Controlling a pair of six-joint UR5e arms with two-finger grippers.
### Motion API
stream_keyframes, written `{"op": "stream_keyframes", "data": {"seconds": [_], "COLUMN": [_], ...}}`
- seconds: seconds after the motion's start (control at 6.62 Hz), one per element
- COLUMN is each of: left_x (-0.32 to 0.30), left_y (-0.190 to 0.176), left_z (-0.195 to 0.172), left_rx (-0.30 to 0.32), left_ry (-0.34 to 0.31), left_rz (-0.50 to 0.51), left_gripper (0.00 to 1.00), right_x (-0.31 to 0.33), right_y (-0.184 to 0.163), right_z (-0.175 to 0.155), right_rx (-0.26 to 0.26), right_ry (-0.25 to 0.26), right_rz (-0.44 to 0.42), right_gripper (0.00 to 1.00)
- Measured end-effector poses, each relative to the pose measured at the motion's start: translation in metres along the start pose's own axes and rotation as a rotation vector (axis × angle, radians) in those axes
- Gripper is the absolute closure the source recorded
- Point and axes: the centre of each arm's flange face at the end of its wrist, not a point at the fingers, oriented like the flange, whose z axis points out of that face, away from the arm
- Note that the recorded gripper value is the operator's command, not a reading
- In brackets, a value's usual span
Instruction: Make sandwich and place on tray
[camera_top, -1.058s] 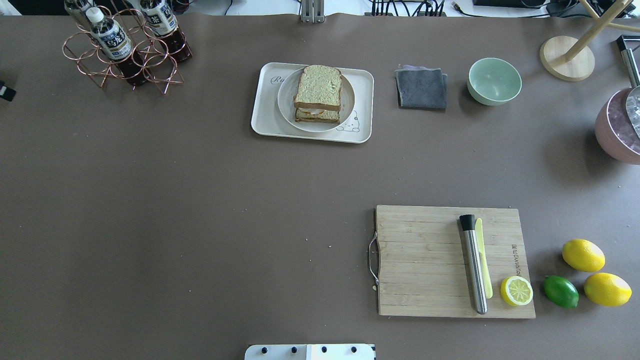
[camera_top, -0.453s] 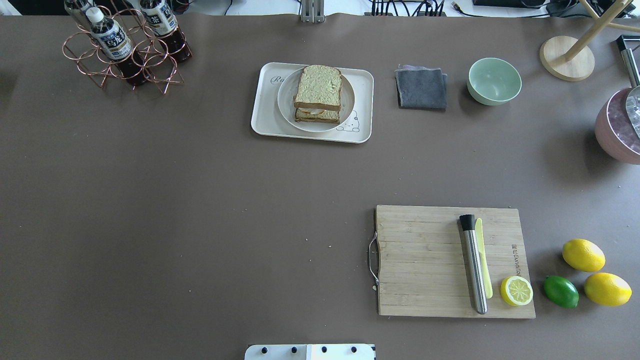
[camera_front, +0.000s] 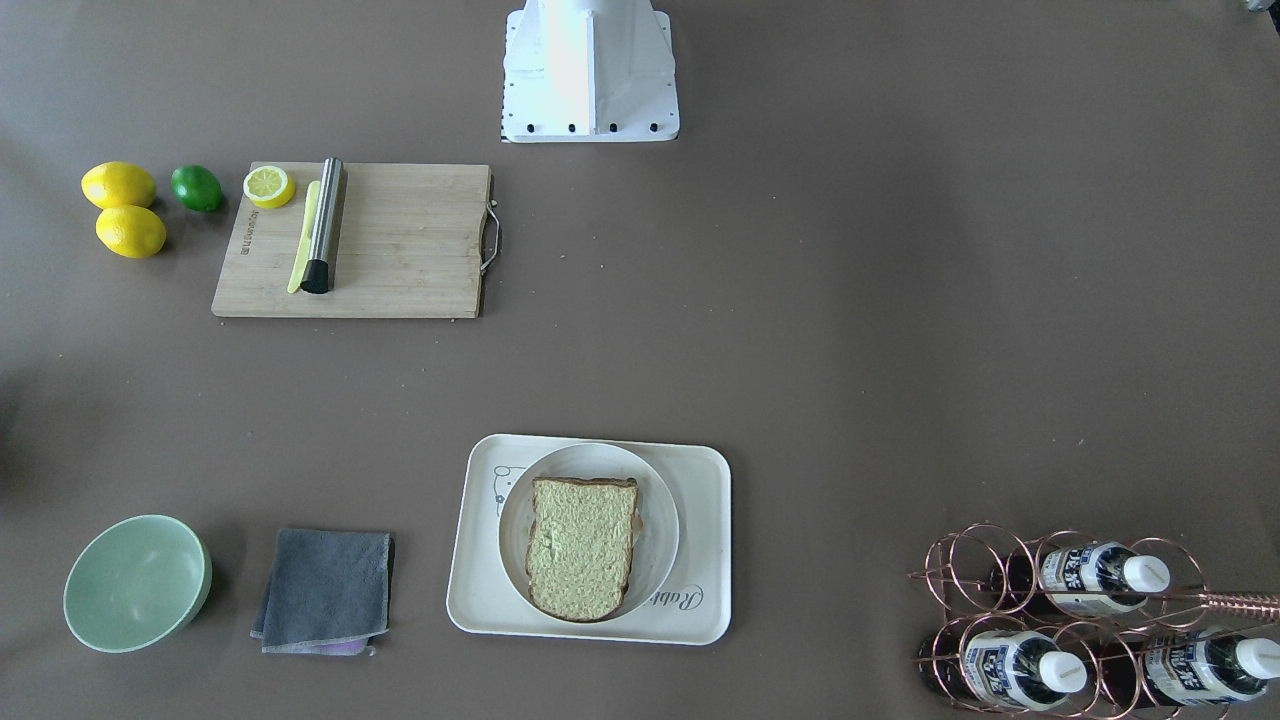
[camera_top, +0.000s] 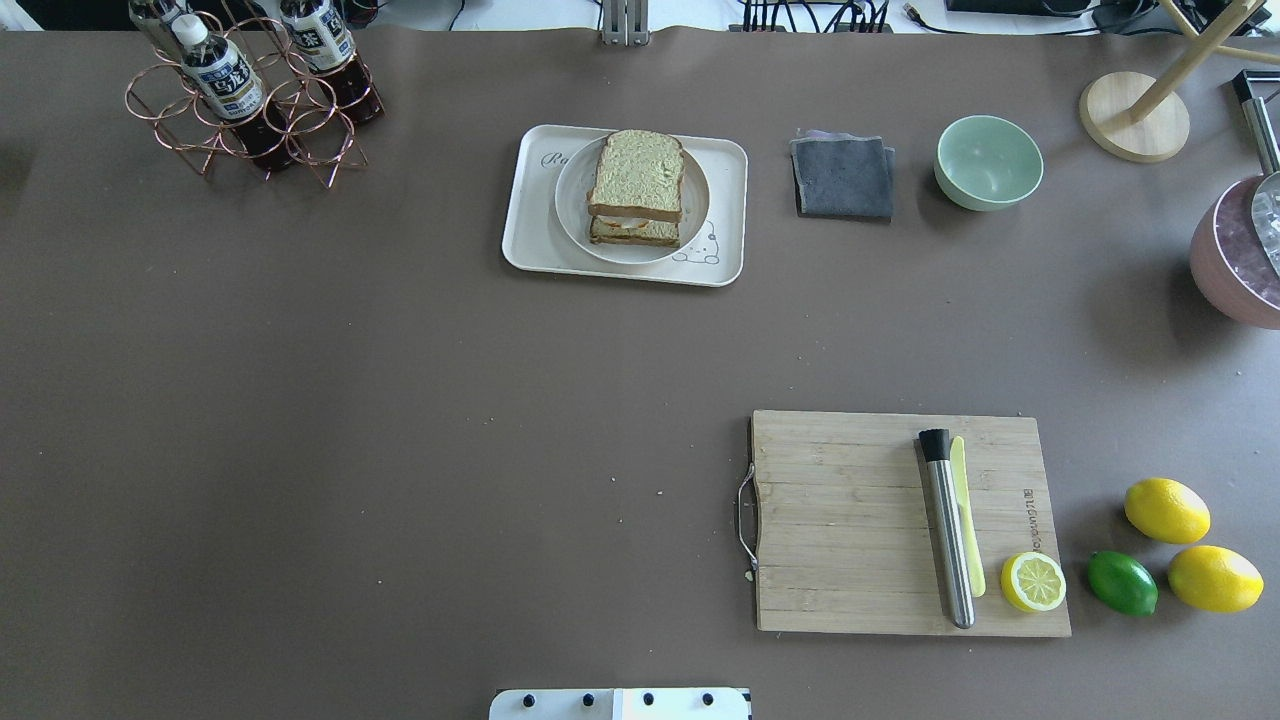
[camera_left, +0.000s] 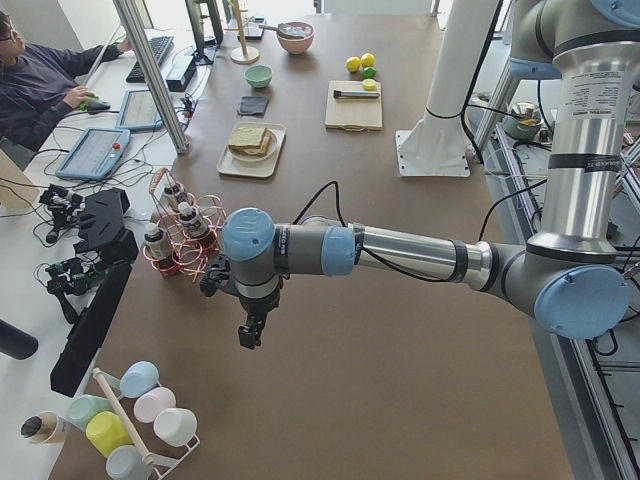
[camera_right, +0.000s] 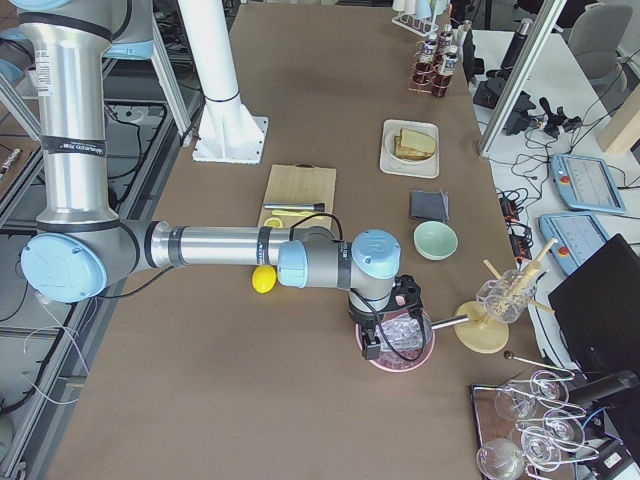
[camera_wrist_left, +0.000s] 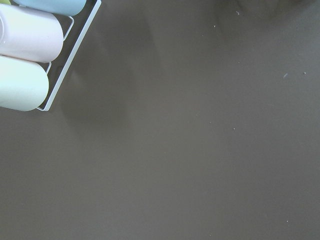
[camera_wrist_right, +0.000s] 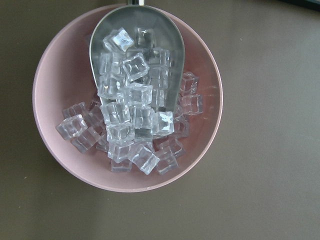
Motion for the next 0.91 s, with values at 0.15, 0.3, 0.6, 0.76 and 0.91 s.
{"op": "stream_keyframes", "data": {"seconds": [0.15,0.3,0.6,0.76,0.91], "left_x": [-0.001,-0.001,-0.004,-0.004,-0.005], "left_y": [0.002,0.003,0.008,0.01,0.01], "left_z": [0.001,0.002,0.006,0.007,0.008], "left_rx": [-0.001,-0.002,-0.011,-0.013,-0.014], "left_ry": [0.002,0.004,0.009,0.01,0.011], "left_rz": [-0.002,-0.005,-0.015,-0.018,-0.019], "left_gripper": [0.02,0.02,0.02,0.02,0.02], "right_x": [0.005,0.01,0.011,0.011,0.011], "right_y": [0.007,0.013,0.016,0.017,0.017], "right_z": [0.008,0.016,0.018,0.018,0.018], "right_rx": [-0.016,-0.031,-0.035,-0.035,-0.034], "right_ry": [-0.004,-0.011,-0.015,-0.014,-0.014], "right_rz": [0.016,0.03,0.035,0.035,0.034], "right_gripper": [0.0,0.0,0.0,0.0,0.0]}}
